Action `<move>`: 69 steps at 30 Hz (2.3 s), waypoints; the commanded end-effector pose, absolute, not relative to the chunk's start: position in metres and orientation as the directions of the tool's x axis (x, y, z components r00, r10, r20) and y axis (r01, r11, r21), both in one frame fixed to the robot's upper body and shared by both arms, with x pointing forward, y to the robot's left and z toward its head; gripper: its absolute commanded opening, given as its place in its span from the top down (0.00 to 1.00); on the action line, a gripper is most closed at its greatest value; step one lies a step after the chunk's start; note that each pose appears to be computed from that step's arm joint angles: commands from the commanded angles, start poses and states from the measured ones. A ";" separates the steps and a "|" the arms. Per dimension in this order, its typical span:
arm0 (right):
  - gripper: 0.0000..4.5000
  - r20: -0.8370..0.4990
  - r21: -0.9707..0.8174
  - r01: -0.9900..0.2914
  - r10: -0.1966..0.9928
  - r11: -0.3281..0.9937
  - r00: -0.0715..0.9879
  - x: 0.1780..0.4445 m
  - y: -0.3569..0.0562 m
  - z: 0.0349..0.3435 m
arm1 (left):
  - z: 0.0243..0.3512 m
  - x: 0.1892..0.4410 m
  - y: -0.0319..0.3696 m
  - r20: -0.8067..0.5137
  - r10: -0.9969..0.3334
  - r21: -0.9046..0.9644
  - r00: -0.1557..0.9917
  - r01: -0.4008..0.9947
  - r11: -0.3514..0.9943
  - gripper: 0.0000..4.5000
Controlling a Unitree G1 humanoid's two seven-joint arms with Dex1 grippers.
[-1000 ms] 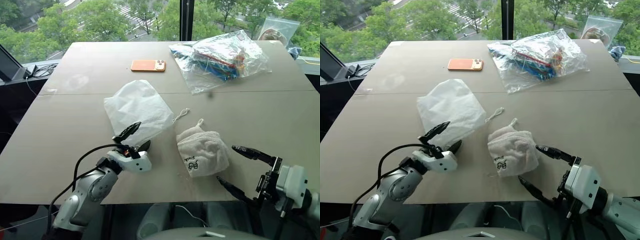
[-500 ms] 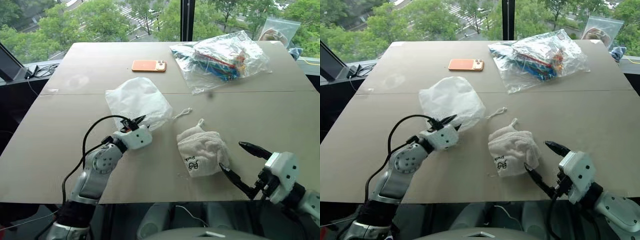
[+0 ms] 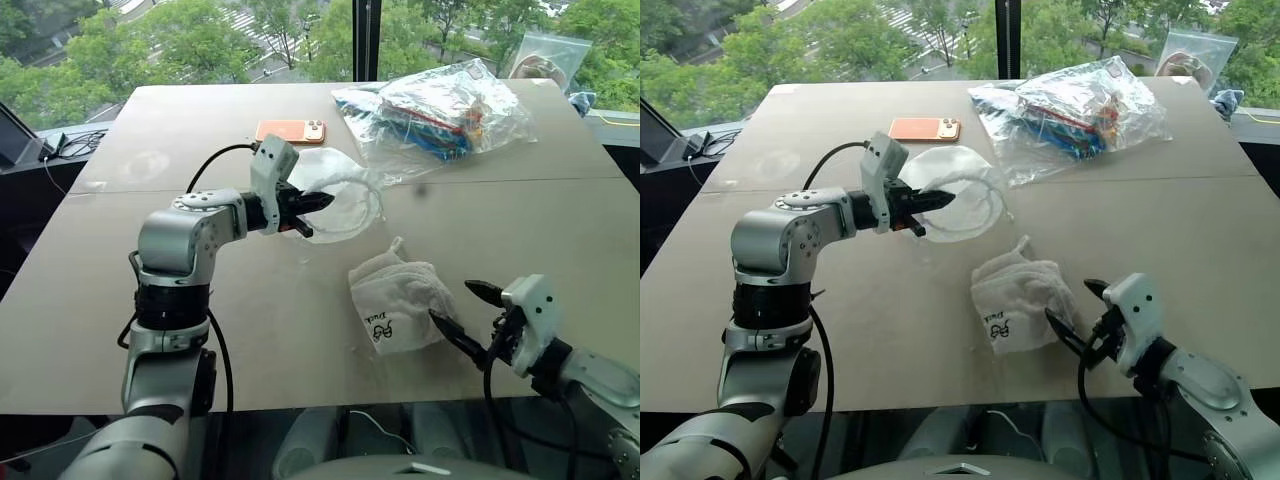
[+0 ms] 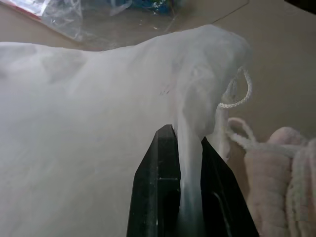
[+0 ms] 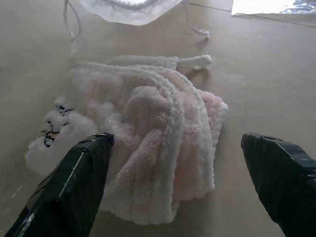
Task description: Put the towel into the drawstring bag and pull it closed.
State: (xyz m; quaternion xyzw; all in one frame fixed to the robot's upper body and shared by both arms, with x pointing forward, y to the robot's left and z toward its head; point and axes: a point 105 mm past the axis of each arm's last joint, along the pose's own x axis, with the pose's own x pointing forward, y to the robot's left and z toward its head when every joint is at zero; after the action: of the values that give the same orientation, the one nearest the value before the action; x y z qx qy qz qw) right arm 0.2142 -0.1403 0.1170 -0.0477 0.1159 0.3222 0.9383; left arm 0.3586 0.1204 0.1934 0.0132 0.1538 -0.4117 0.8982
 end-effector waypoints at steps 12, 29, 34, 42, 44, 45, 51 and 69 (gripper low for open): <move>0.00 -0.329 0.271 -0.665 0.716 0.696 0.616 0.242 -0.108 0.097 | 0.198 0.356 0.120 -0.288 -0.707 -0.074 0.646 0.721 0.689 0.98; 0.28 -0.634 0.156 -0.870 0.722 0.468 0.275 0.248 -0.065 0.012 | 0.190 0.339 0.121 -0.355 -0.664 -0.027 0.659 0.702 0.711 1.00; 0.80 -0.559 0.021 -0.914 0.763 0.405 0.325 0.251 -0.065 0.033 | 0.190 0.344 0.117 -0.341 -0.660 -0.026 0.669 0.696 0.718 1.00; 1.00 -0.255 -0.010 -0.941 0.909 0.338 0.329 0.245 -0.044 0.104 | 0.192 0.357 0.113 -0.298 -0.679 -0.023 0.671 0.706 0.708 1.00; 1.00 -0.189 0.043 -0.930 0.917 0.366 0.352 0.252 -0.039 0.118 | 0.189 0.354 0.109 -0.307 -0.691 0.003 0.654 0.727 0.687 1.00; 1.00 -0.161 0.067 -0.925 0.918 0.375 0.361 0.255 -0.036 0.123 | 0.188 0.352 0.107 -0.310 -0.702 0.009 0.641 0.740 0.672 1.00; 1.00 -0.132 0.117 -0.885 0.890 0.451 0.436 0.270 -0.034 0.129 | 0.183 0.340 0.103 -0.328 -0.731 0.055 0.598 0.785 0.617 1.00; 1.00 -0.143 0.216 -0.722 0.752 0.658 0.643 0.309 -0.057 0.121 | 0.170 0.320 0.116 -0.391 -0.722 0.066 0.571 0.800 0.597 1.00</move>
State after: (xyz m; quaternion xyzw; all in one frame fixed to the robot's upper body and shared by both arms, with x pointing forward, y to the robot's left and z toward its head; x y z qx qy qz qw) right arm 0.2989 -0.0497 0.1145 0.0794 0.1271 0.4329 0.8889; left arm 0.3248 0.1192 0.1585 0.1097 0.1827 -0.4214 0.8815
